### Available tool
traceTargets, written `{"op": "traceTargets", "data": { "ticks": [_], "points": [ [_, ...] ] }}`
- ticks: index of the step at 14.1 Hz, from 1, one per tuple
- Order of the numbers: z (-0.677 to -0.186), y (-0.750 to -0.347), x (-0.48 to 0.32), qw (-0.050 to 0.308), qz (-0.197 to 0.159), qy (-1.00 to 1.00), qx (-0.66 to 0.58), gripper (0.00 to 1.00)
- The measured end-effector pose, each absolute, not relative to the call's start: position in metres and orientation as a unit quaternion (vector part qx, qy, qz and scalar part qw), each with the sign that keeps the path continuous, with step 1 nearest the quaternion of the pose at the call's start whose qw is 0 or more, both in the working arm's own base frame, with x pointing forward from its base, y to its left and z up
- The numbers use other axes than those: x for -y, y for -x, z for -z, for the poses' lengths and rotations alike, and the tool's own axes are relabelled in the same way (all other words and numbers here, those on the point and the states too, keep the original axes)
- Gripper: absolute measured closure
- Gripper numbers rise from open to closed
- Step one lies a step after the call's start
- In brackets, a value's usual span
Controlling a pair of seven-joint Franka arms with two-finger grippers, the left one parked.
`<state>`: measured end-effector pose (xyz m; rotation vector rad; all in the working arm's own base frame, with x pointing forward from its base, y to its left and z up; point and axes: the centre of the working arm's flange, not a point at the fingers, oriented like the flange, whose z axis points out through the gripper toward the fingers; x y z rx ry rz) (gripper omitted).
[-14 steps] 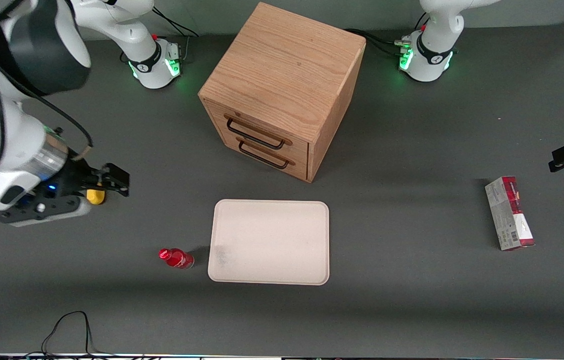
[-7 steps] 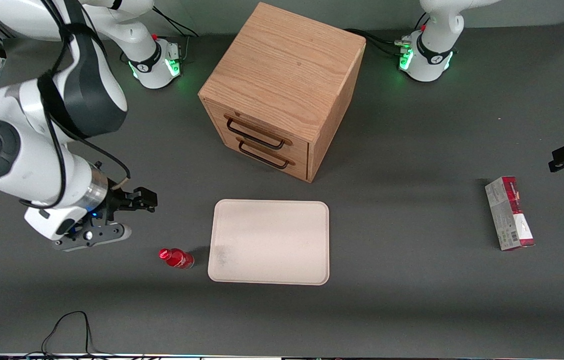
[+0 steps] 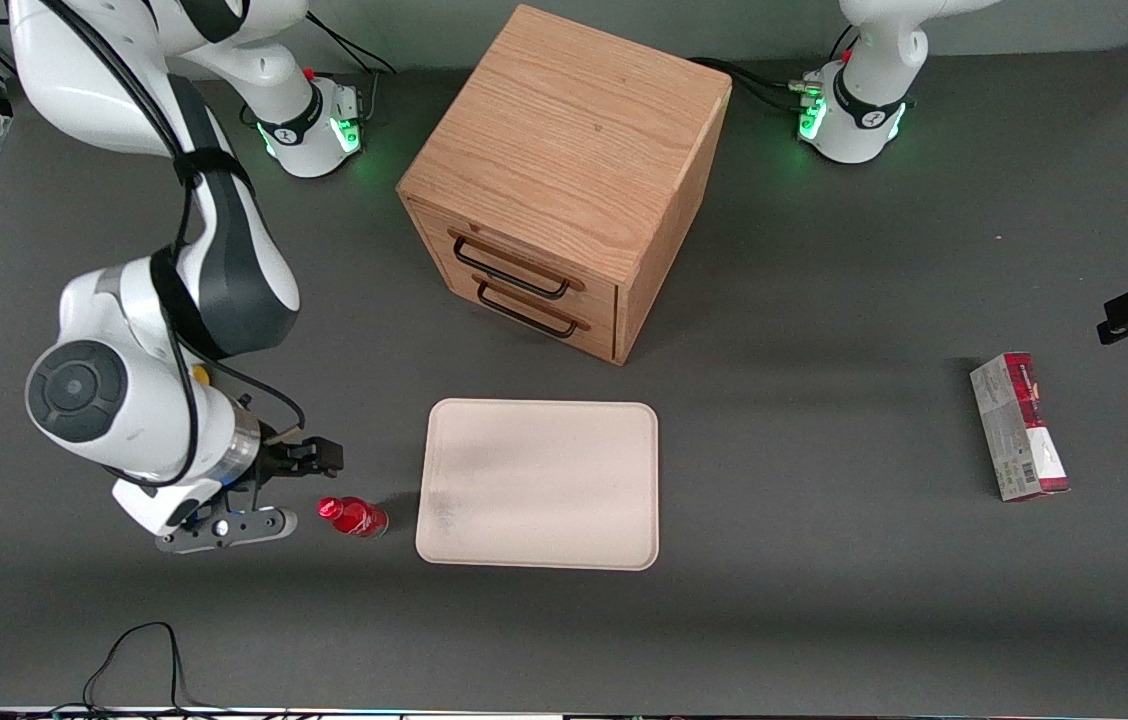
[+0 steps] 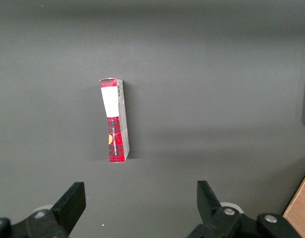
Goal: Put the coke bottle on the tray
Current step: 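Lower the open right gripper around the bottle's body beside the tray, then close the right gripper on the red bottle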
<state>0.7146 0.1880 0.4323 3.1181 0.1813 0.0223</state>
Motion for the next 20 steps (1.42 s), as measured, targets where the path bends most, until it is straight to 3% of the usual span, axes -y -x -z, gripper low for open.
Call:
{"op": "traceTargets", "data": {
  "ticks": [10, 17, 19, 20],
  "points": [
    [-0.339, -0.742, -0.188, 0.008, -0.023, -0.999, -0.044, 0.0],
    [-0.317, -0.741, -0.187, 0.011, -0.01, -0.999, -0.044, 0.0],
    [-0.316, -0.741, -0.187, 0.011, -0.009, -0.999, -0.044, 0.04],
    [-0.316, -0.741, -0.187, 0.011, -0.009, -0.999, -0.043, 0.16]
  ]
}}
